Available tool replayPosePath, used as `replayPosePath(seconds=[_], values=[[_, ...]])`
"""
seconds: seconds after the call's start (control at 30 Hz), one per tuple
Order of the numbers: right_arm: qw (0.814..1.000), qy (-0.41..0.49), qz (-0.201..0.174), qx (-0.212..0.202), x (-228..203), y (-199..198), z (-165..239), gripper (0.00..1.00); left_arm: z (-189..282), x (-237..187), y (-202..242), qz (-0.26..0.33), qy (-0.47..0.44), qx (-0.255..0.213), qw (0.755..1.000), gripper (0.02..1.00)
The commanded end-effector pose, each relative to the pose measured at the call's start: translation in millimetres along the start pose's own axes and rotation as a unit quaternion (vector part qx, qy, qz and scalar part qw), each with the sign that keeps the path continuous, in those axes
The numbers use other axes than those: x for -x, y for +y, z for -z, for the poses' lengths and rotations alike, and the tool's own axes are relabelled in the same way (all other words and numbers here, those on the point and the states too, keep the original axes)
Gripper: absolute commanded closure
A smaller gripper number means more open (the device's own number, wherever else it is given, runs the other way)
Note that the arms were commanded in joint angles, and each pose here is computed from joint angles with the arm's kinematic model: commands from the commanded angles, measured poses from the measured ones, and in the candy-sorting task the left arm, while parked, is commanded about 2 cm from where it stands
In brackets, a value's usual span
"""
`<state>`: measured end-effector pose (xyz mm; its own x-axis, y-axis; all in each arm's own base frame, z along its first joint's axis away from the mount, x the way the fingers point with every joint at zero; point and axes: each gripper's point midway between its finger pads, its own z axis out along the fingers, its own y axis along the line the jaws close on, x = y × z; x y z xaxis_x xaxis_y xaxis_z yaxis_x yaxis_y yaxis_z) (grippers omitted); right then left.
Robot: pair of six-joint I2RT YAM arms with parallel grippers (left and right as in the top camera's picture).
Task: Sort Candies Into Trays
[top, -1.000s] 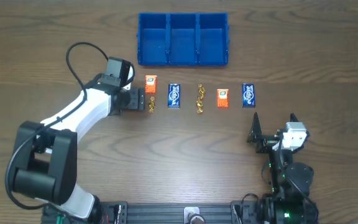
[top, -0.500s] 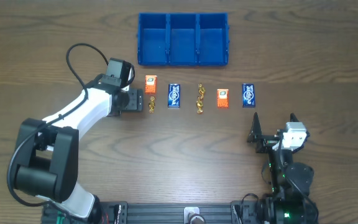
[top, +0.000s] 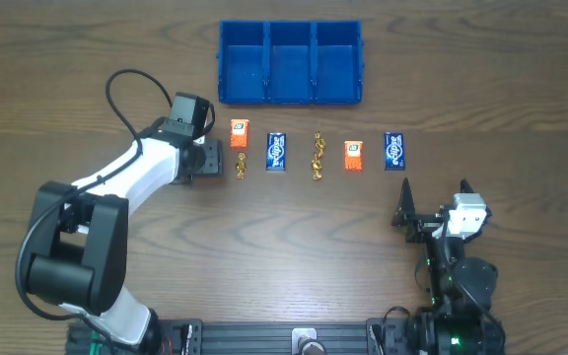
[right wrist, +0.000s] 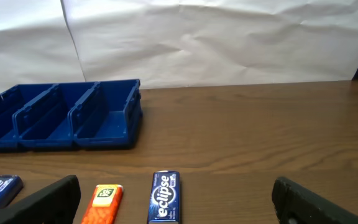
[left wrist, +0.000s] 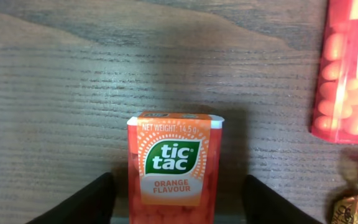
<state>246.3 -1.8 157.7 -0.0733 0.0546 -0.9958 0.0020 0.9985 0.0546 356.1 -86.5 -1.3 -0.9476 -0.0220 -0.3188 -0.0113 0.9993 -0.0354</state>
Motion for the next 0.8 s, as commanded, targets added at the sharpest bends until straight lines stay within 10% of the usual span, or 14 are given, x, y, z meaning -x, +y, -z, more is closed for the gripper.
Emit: replayPosePath(seconds=[0.03, 0.8], values=[[1.000, 0.001, 0.006, 0.003, -1.0, 1.6, 0.4, 0.003, -4.8, 3.3, -0.8, 0.008, 0.001, -0.002, 1.000, 0.446], [1.000, 0.002, 0.006, 0.004, -1.0, 1.7, 0.4, 0.003, 6.6, 16.5, -6.8, 0.041, -0.008, -0.011, 0.999, 0.726]])
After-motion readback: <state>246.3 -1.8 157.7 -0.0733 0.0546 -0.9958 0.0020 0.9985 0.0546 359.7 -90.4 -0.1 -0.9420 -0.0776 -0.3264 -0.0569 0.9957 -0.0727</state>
